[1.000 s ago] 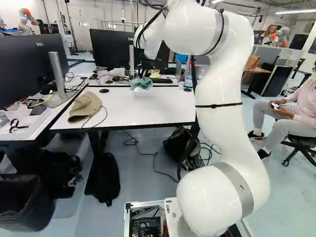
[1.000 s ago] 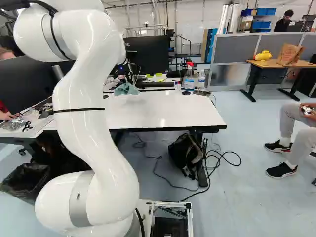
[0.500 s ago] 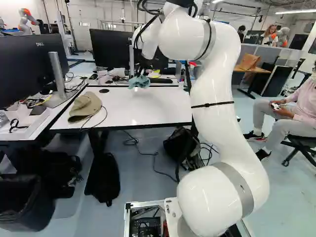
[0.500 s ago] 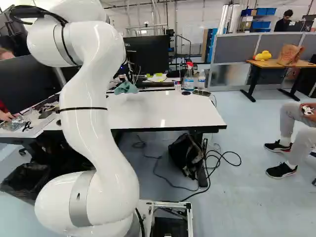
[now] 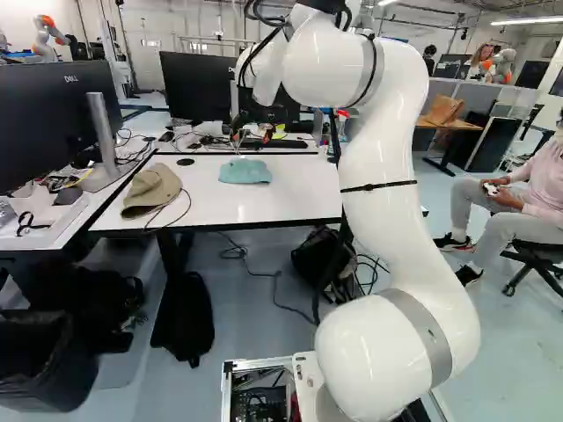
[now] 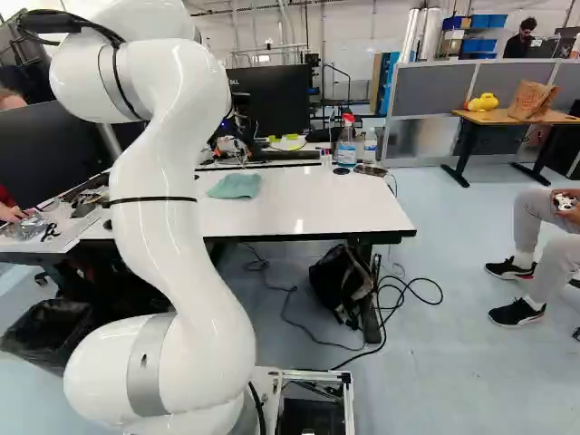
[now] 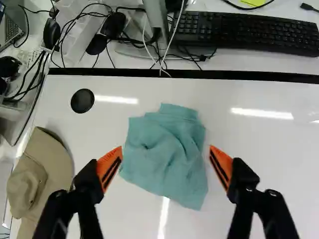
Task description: Clean the table with the green towel
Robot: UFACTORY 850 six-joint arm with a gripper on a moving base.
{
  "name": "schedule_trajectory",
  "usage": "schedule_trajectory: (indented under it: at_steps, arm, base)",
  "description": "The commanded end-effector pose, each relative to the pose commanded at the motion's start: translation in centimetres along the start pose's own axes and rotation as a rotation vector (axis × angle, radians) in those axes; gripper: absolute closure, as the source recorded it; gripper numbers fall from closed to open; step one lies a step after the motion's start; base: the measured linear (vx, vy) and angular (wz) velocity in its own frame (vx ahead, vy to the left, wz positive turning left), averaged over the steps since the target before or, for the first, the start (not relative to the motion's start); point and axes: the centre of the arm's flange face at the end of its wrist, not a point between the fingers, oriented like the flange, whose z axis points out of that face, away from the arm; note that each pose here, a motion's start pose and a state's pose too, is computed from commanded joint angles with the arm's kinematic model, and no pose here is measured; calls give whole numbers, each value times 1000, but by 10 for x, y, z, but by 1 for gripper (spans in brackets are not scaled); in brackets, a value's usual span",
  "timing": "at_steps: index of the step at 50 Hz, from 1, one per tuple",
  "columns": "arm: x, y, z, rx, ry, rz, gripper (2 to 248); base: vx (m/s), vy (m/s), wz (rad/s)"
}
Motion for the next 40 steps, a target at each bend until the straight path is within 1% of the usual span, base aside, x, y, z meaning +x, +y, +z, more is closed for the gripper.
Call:
schedule_trajectory:
  at_steps: [2, 3, 17, 40]
  arm:
    - [0, 0, 0, 0, 0, 0, 28]
    - [0, 0, 0, 0, 0, 0, 3]
    - [-1, 2, -1, -1, -2, 2, 3]
    - [-26, 27, -24, -23, -30, 35, 3]
  base:
    - [0, 0, 0]
    - [0, 0, 0]
    - [0, 0, 0]
    - [0, 0, 0]
